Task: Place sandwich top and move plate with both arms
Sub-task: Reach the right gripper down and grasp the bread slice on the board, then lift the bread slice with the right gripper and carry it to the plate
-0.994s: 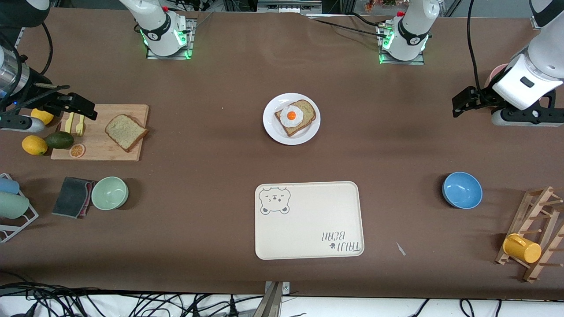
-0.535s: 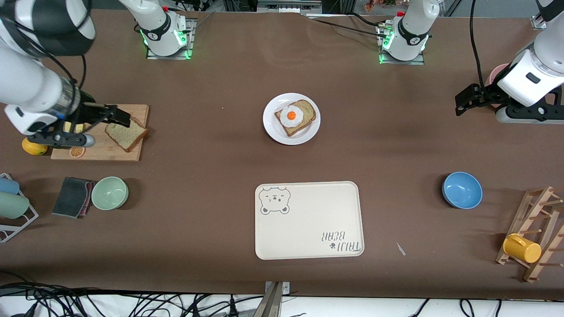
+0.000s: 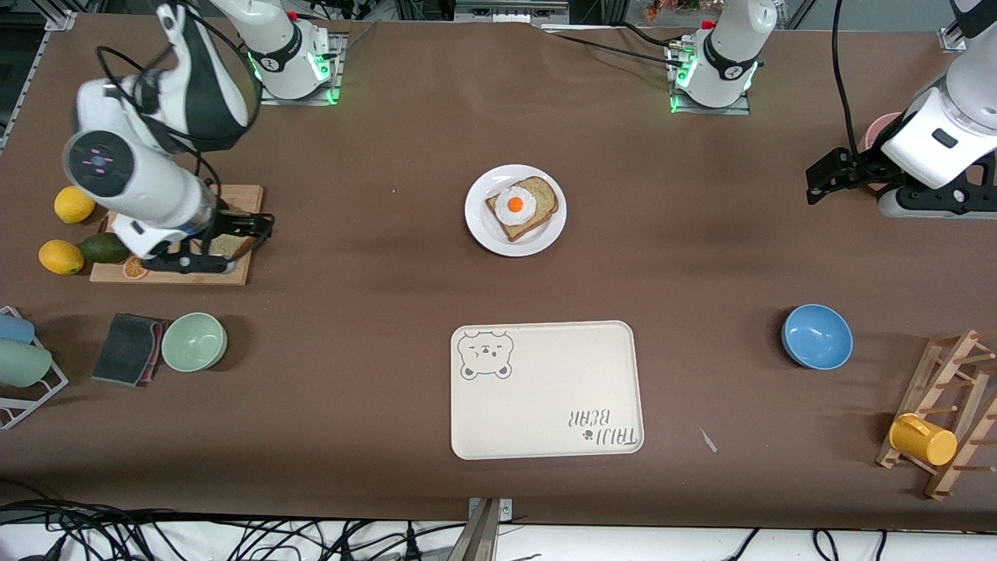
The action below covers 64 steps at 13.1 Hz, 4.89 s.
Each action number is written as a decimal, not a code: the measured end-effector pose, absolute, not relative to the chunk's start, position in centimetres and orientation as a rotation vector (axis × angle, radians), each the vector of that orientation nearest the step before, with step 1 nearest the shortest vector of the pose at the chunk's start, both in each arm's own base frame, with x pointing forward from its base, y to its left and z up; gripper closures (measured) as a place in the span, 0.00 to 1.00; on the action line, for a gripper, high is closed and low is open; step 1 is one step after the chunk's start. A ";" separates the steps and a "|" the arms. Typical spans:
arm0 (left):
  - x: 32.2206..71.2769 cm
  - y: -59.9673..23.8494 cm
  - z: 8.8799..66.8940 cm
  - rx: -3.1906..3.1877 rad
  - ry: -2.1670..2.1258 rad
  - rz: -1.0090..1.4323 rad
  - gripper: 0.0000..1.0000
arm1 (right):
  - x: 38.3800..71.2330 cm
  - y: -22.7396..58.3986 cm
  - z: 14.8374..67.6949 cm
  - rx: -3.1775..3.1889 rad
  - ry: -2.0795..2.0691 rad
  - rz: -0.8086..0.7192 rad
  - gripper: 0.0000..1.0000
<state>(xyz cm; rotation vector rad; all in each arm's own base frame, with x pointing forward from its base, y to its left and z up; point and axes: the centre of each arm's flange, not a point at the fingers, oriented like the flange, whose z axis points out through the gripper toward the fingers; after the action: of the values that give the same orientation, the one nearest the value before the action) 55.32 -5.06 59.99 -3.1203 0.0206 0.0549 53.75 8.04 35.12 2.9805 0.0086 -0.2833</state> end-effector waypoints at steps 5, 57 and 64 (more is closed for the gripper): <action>55.3 -5.0 60.0 -3.120 0.022 0.061 0.00 | 49.5 7.1 28.2 2.836 -0.021 -0.314 0.00; 55.2 -4.9 59.9 -3.119 0.025 0.075 0.00 | 46.0 25.2 28.1 2.447 0.057 -0.279 0.94; 55.2 -4.9 59.9 -3.119 0.026 0.075 0.00 | 36.9 42.7 34.8 2.561 0.123 -0.145 0.94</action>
<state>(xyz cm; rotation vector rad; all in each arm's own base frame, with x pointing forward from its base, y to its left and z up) 55.18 -4.91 59.92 -3.1189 0.0255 0.0755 36.90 42.73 34.83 2.5613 0.1226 -0.1453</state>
